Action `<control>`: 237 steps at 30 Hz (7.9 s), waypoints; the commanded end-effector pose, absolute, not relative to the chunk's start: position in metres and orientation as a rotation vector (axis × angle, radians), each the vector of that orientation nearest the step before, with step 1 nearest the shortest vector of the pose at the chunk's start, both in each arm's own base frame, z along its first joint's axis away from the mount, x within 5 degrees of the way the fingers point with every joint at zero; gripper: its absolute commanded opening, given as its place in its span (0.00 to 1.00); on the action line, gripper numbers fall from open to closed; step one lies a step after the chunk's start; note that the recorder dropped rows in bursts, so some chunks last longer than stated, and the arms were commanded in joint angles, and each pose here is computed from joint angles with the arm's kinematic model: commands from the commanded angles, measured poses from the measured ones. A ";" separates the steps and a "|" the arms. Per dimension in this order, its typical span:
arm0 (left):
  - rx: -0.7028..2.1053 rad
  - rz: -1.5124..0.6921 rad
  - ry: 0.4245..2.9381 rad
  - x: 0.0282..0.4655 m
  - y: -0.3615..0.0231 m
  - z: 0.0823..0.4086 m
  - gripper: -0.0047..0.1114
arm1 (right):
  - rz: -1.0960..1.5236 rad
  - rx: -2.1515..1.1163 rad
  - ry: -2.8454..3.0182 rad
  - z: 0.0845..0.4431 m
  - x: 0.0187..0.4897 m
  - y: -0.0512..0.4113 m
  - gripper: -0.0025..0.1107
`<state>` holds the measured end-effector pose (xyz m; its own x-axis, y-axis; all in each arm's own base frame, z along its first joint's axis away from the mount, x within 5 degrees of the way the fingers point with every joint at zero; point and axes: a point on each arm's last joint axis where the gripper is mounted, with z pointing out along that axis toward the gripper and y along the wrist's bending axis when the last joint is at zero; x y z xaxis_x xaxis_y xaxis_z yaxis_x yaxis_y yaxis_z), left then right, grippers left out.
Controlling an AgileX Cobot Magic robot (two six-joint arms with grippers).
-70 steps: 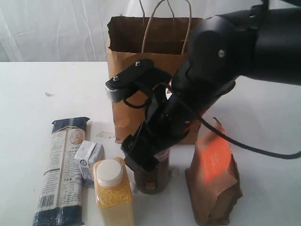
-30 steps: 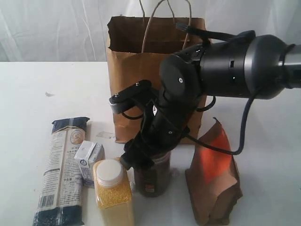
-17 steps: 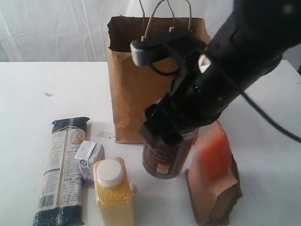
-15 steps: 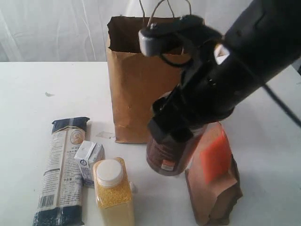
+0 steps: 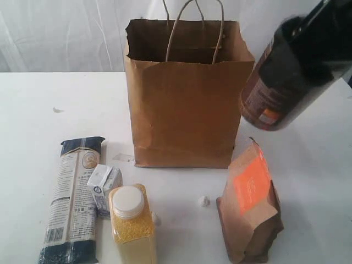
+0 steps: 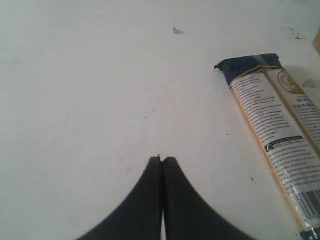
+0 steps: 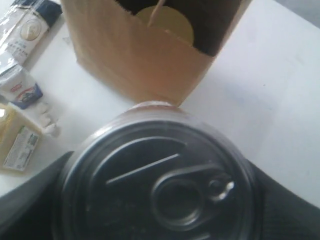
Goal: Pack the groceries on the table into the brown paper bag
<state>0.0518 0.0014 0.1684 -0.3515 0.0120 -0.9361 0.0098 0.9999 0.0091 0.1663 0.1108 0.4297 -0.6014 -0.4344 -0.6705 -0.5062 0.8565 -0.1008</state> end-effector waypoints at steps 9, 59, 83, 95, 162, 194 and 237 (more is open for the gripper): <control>0.021 0.009 1.932 0.052 0.002 0.166 0.04 | 0.007 -0.511 2.178 0.471 0.234 0.091 0.02; 0.021 0.009 1.932 0.052 0.002 0.166 0.04 | 0.239 -0.773 2.340 0.407 0.351 0.167 0.03; 0.021 0.009 1.932 0.052 0.002 0.166 0.04 | 0.278 -0.901 2.326 0.401 0.351 0.173 0.74; 0.022 0.011 1.932 0.052 0.002 0.166 0.04 | 0.276 -0.910 2.316 0.419 0.333 0.165 0.74; 0.022 0.011 1.932 0.052 0.002 0.166 0.04 | 0.327 -0.668 2.315 0.432 0.144 0.080 0.71; 0.022 0.011 1.932 0.052 0.002 0.166 0.04 | 0.564 -0.448 2.017 0.349 0.011 0.026 0.02; 0.022 0.011 1.932 0.052 0.002 0.166 0.04 | 0.232 -0.185 1.621 0.213 0.052 0.015 0.02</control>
